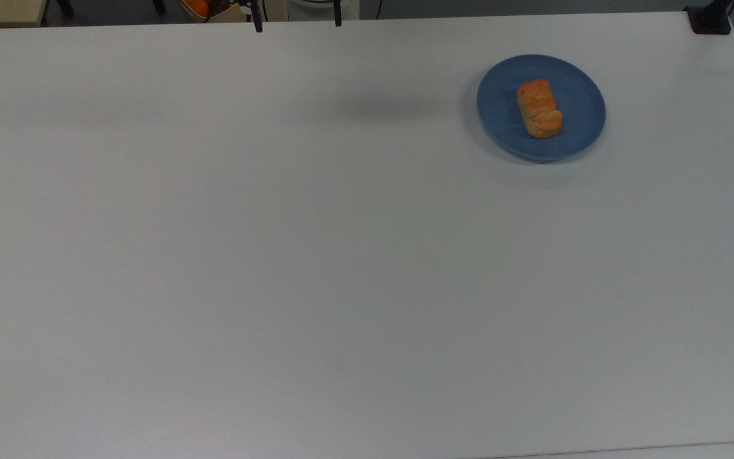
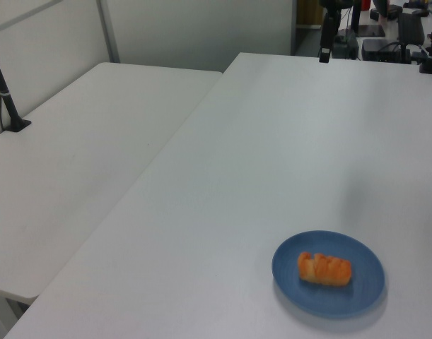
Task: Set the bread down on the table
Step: 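Move the gripper over the orange bread on the blue plate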
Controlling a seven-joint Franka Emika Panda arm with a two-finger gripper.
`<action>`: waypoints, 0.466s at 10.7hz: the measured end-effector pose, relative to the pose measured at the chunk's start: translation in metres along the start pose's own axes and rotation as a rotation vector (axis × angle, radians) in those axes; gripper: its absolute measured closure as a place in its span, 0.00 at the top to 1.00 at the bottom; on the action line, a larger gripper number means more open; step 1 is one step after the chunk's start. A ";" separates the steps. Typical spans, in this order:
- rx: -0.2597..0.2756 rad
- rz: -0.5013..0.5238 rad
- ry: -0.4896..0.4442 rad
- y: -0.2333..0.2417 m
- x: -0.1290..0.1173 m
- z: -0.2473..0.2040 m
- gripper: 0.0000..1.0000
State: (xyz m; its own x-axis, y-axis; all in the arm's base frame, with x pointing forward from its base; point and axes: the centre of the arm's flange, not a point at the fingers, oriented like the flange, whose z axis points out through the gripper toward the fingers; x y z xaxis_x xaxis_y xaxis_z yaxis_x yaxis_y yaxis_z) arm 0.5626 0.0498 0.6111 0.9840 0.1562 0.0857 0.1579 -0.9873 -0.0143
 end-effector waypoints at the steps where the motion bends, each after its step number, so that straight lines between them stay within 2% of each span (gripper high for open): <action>1: 0.000 0.000 0.000 0.000 0.000 0.000 1.00; 5: 0.022 0.003 -0.006 -0.002 -0.001 0.001 1.00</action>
State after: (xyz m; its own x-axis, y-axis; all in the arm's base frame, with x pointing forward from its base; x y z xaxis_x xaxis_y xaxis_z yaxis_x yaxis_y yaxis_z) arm 0.5616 0.0519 0.6104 0.9849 0.1539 0.0793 0.1571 -0.9869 -0.0360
